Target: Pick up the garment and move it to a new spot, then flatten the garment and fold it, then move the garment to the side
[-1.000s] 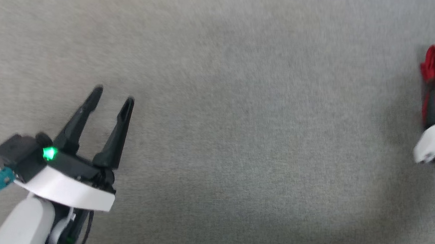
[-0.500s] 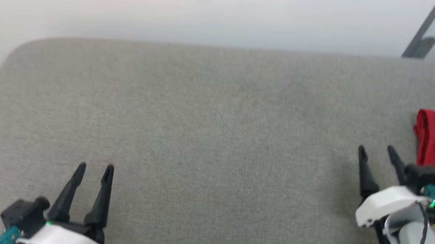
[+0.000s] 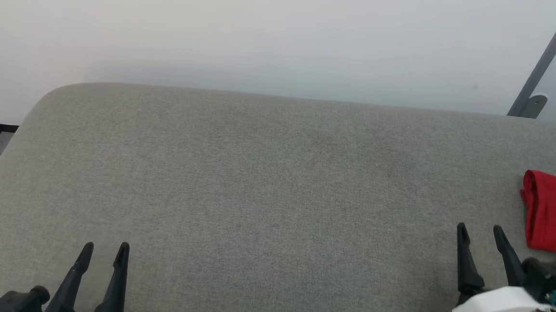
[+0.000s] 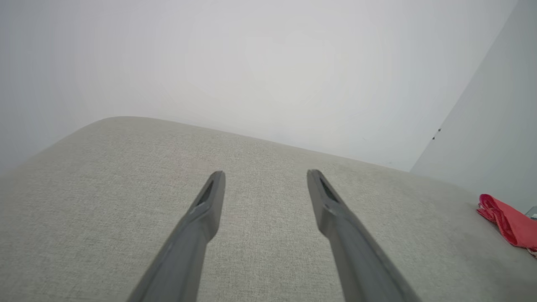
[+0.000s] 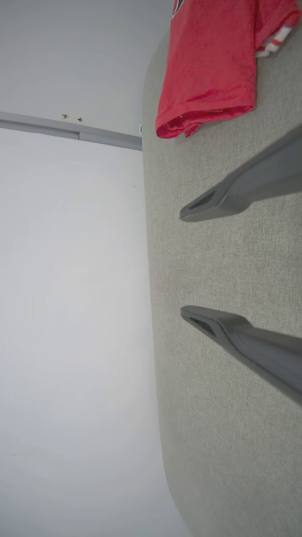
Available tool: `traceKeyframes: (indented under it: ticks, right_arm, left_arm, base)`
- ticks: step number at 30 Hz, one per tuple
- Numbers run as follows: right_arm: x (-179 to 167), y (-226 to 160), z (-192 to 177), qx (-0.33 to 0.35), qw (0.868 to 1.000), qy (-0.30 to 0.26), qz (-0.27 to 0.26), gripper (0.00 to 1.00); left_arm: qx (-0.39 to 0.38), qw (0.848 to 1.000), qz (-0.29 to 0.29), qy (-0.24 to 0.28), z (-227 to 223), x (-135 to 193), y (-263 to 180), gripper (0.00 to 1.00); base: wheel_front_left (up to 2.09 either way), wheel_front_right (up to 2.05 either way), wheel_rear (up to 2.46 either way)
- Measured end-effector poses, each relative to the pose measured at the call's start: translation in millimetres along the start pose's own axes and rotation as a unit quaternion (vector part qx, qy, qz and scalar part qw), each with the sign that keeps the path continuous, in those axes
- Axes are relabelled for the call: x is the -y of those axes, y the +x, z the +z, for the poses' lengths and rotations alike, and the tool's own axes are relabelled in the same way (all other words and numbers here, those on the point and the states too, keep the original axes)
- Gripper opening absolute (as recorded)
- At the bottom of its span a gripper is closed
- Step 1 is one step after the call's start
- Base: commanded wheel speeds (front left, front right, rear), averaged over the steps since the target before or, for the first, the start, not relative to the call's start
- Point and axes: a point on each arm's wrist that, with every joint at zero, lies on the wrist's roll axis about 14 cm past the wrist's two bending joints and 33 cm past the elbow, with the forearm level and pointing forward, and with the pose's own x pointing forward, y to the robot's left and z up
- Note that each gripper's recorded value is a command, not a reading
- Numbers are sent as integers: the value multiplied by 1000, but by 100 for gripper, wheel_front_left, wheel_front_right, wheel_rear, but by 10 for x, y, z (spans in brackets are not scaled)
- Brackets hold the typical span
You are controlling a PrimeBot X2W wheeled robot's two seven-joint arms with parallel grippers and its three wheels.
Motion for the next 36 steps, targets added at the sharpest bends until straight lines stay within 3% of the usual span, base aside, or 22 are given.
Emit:
traceKeyframes:
  ticks: [12,33,34,36]
  right_arm:
    - [-40,-216,69,12,1000,15,-2,100]
    - [-90,-242,141,23,999,27,-5,100]
    - [-92,-242,139,22,999,27,-5,0]
    - [-84,-254,93,15,999,28,-7,0]
  left_arm:
    - [11,1000,5,5,88,-33,-145,100]
    - [10,1000,0,6,85,-8,-137,100]
    - [9,1000,0,6,84,-6,-136,0]
    - [2,1000,2,2,33,-6,-146,0]
  base:
    - [0,0,0]
    - [0,0,0]
    - [0,0,0]
    - [0,0,0]
